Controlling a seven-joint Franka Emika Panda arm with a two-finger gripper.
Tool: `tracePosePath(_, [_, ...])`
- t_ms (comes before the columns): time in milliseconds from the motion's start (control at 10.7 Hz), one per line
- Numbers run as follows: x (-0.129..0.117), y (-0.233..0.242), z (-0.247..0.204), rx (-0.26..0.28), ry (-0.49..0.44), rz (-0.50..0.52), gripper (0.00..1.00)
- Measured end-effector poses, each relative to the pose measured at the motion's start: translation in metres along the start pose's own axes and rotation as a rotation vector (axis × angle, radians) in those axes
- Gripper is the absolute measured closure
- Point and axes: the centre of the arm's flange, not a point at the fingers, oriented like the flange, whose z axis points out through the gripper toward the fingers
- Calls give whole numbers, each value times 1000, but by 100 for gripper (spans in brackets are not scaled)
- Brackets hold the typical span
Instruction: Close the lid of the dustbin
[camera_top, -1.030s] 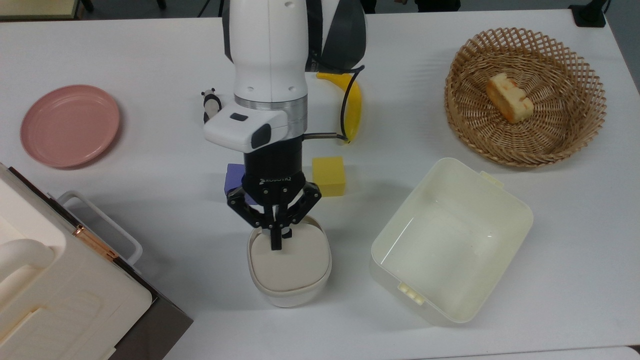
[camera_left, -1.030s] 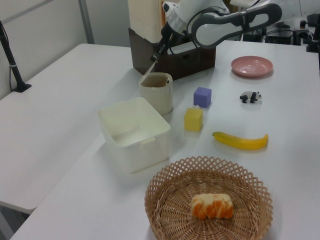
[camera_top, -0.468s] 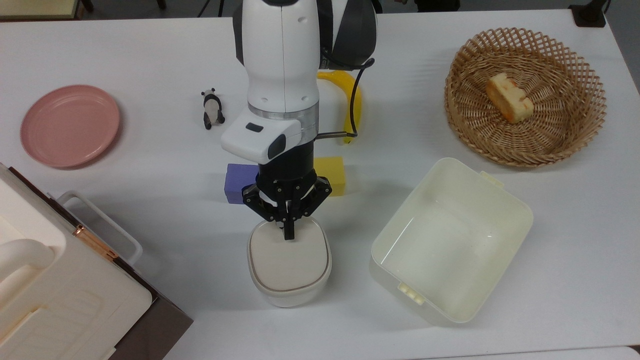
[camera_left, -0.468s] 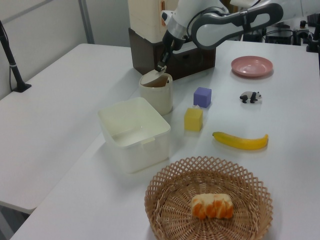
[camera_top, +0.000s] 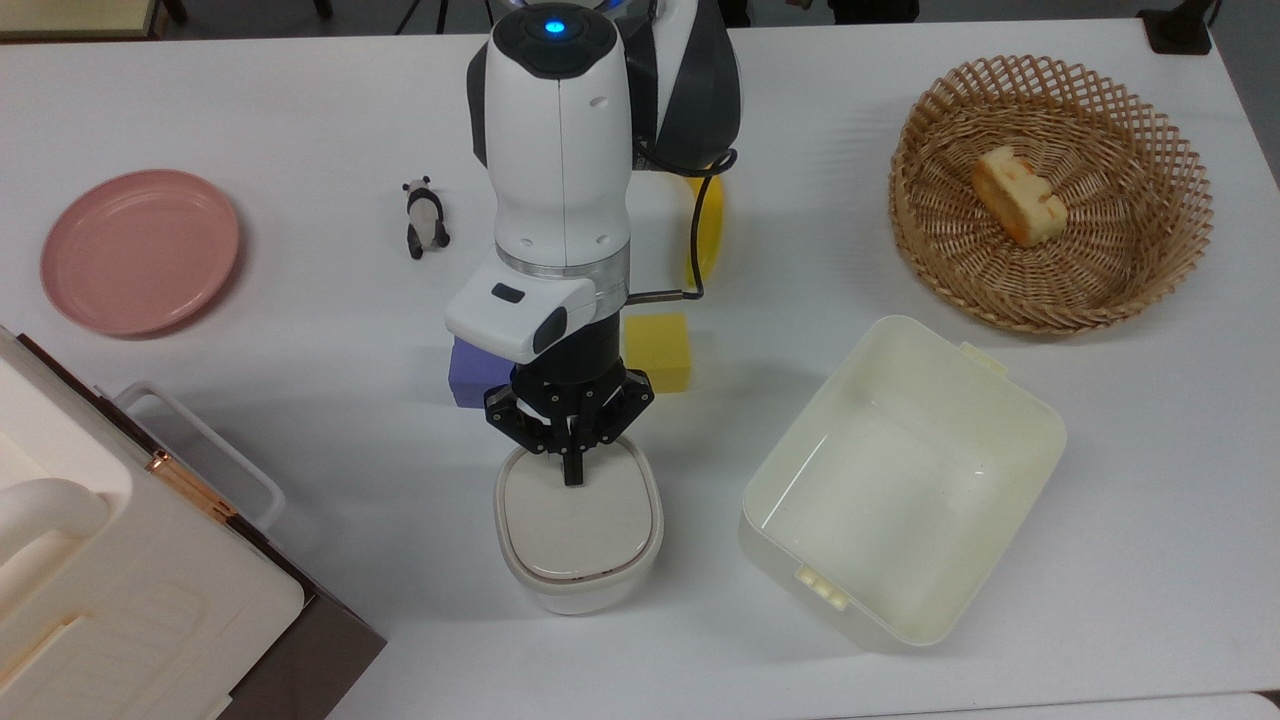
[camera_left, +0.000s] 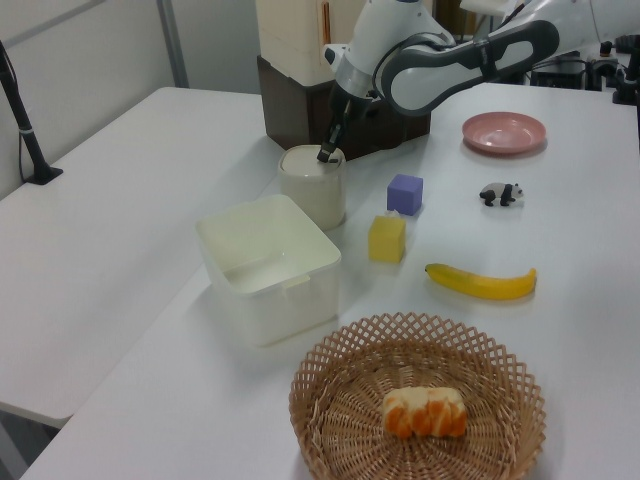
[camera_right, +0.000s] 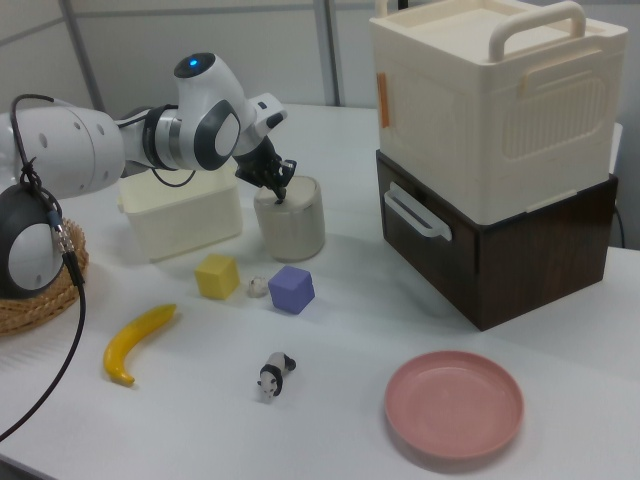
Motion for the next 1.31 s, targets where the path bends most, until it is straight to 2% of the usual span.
tracePosePath(656, [0, 4, -4, -1, -16, -1, 99])
tracePosePath(843, [1, 10, -35, 2, -76, 5, 99])
tracePosePath(1030, [0, 13, -84, 6, -143, 10, 99])
tracePosePath(1311, [-22, 16, -143, 18, -282, 19, 99])
